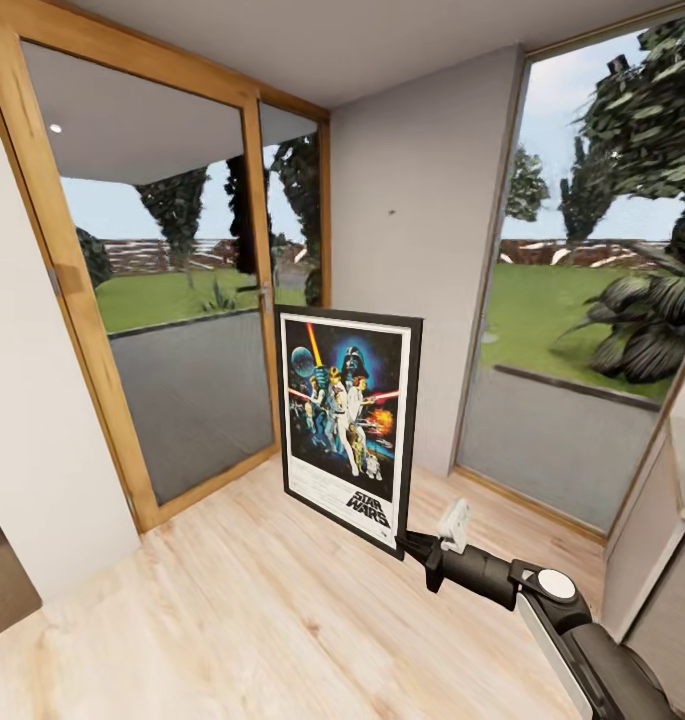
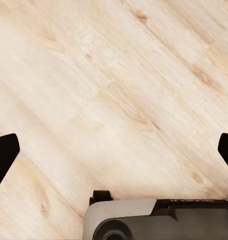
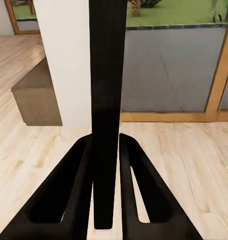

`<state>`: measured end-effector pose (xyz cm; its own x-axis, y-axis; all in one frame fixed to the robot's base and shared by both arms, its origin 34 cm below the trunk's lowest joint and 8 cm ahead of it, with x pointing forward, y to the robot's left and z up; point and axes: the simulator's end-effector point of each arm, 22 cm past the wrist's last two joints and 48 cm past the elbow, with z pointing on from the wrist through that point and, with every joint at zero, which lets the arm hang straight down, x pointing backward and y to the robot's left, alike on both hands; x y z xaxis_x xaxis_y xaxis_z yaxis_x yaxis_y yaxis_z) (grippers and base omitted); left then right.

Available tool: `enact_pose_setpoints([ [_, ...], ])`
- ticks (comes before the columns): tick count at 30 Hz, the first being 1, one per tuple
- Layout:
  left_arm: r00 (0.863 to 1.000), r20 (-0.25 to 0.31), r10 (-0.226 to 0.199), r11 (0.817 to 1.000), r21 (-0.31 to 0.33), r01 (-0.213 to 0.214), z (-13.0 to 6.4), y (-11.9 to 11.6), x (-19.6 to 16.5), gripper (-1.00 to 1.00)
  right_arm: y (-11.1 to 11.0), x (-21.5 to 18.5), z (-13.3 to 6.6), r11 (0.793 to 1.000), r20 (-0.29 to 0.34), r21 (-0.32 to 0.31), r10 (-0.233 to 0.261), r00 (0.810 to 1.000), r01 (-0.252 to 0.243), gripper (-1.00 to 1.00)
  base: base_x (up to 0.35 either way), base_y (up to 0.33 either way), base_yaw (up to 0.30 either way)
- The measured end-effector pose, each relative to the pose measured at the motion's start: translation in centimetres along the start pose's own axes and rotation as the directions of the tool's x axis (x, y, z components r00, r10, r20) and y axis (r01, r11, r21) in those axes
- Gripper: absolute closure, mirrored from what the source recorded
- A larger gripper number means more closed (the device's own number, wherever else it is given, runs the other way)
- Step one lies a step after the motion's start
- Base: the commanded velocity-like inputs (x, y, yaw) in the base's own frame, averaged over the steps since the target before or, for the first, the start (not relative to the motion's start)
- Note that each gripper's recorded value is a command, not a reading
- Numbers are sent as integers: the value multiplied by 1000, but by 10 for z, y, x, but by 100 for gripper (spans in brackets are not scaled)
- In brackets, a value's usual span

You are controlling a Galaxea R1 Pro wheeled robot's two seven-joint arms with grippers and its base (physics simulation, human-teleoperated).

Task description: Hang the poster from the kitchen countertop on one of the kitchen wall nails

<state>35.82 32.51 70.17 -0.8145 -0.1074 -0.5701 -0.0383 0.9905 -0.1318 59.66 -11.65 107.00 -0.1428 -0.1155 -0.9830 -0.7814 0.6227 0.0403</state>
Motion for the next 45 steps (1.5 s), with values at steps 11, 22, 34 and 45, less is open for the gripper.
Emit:
enact_pose_setpoints([
  [11,1000,0,0,1000,0,0,0,0,0,-100,0,0,0,1000,0,1,0,1000,0,100,245,274,-143],
  [22,1000,0,0,1000,0,0,0,0,0,-100,0,0,0,1000,0,3,0,1000,0,100,237,279,-68],
  [34,1000,0,0,1000,0,0,0,0,0,-100,0,0,0,1000,1,1,1,1000,-1,100,233,283,-1],
  [45,1000,0,0,1000,0,0,0,0,0,-100,0,0,0,1000,1,-1,1,1000,-1,100,232,284,0],
])
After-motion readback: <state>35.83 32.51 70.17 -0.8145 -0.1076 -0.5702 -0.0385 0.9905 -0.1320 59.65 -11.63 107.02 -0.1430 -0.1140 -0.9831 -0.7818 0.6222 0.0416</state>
